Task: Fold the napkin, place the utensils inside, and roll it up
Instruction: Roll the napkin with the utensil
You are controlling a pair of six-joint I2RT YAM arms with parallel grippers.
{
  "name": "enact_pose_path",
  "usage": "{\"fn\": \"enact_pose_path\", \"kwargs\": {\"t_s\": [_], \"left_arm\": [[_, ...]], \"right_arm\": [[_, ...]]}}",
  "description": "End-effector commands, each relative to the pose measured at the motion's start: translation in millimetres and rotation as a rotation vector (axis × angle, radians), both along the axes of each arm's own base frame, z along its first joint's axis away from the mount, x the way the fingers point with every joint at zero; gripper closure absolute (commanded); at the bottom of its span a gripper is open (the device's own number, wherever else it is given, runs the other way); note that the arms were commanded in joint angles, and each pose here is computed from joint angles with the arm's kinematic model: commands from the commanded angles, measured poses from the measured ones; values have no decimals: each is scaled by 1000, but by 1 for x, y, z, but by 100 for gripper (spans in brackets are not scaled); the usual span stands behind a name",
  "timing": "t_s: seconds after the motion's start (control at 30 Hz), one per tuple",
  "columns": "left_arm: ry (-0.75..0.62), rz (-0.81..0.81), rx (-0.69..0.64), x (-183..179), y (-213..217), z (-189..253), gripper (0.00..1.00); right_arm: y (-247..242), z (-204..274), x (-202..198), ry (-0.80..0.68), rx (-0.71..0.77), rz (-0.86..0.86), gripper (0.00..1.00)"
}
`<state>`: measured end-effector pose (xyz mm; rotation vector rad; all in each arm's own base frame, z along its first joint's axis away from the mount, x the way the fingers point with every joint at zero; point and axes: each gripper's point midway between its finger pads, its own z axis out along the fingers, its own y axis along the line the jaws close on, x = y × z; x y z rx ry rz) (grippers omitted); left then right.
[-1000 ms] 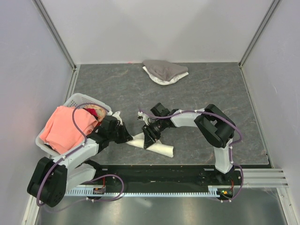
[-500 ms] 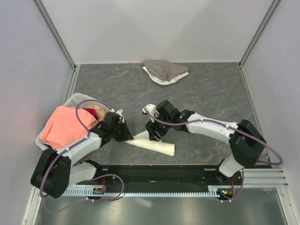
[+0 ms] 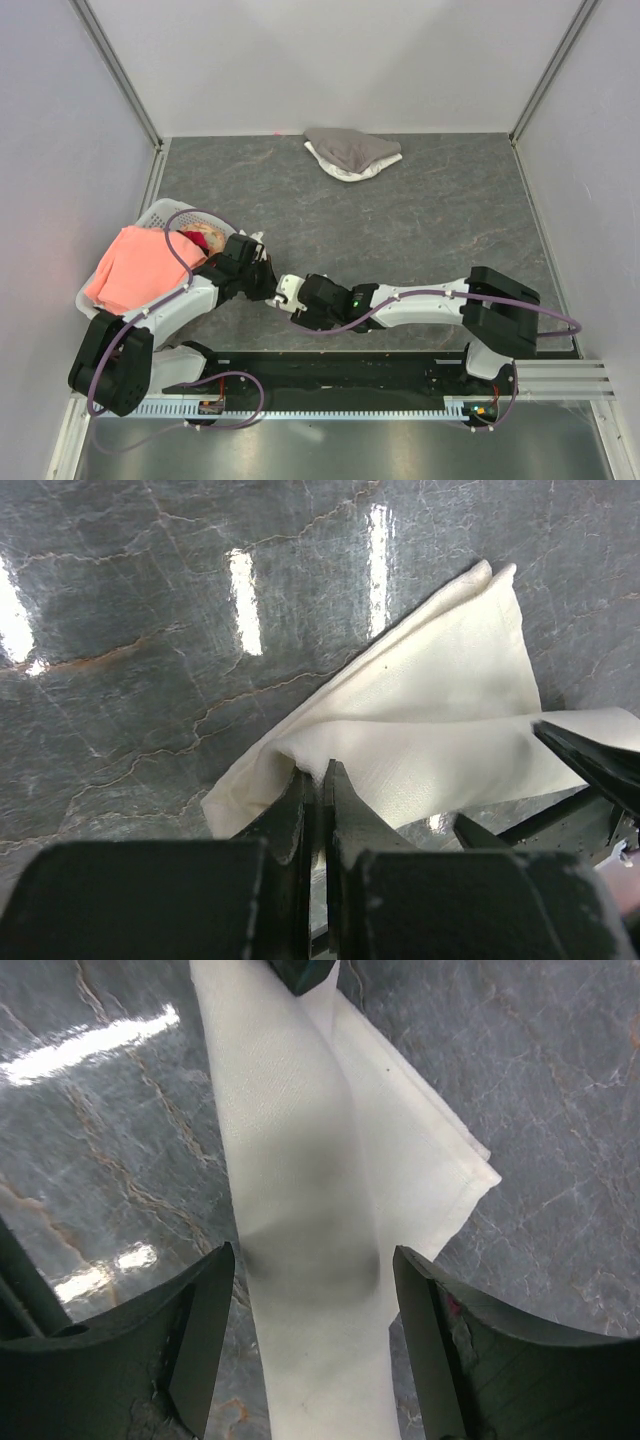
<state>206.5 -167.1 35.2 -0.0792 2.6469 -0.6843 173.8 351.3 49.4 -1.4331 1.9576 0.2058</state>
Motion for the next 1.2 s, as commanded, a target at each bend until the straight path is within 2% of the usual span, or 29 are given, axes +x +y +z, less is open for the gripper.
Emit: {"fn": "enact_pose_path", "kwargs": {"t_s": [0.0, 0.2, 0.33, 0.43, 0.53, 0.57, 0.63, 0.67, 0.77, 0.87, 1.0, 1.17], "left_arm": [[-18, -35, -26, 6, -8, 13, 98], [-10, -39, -26, 5, -8, 12, 98], [-15, -53, -33, 6, -11, 14, 98], [-26, -67, -42, 7, -13, 18, 98], [-55, -76, -52, 10, -14, 25, 98], [-66, -72, -53, 11, -14, 28, 87], [-105, -52, -45, 16, -11, 36, 74], [-114, -37, -41, 16, -9, 38, 62], [-180, 12, -12, 22, 1, 48, 44], [-222, 60, 15, 22, 12, 54, 39], [-238, 74, 5, 18, 15, 55, 38], [-243, 73, -6, 15, 15, 53, 38]], "right_arm": [[14, 0, 10, -61, 4, 18, 27], [15, -14, 9, -48, -23, 30, 28], [12, -27, 10, 25, -33, 31, 30], [5, -39, 10, 96, -57, 26, 36], [5, -46, -4, 199, -60, 54, 52], [4, -49, -9, 240, -54, 52, 59], [3, -55, -22, 330, -48, 63, 64], [4, -58, -32, 400, -32, 70, 67], [-2, -62, -40, 513, -5, 50, 71], [-8, -66, -44, 657, 38, 4, 75], [-4, -57, -54, 835, 125, 19, 76], [-3, -50, -45, 982, 204, 2, 76]]}}
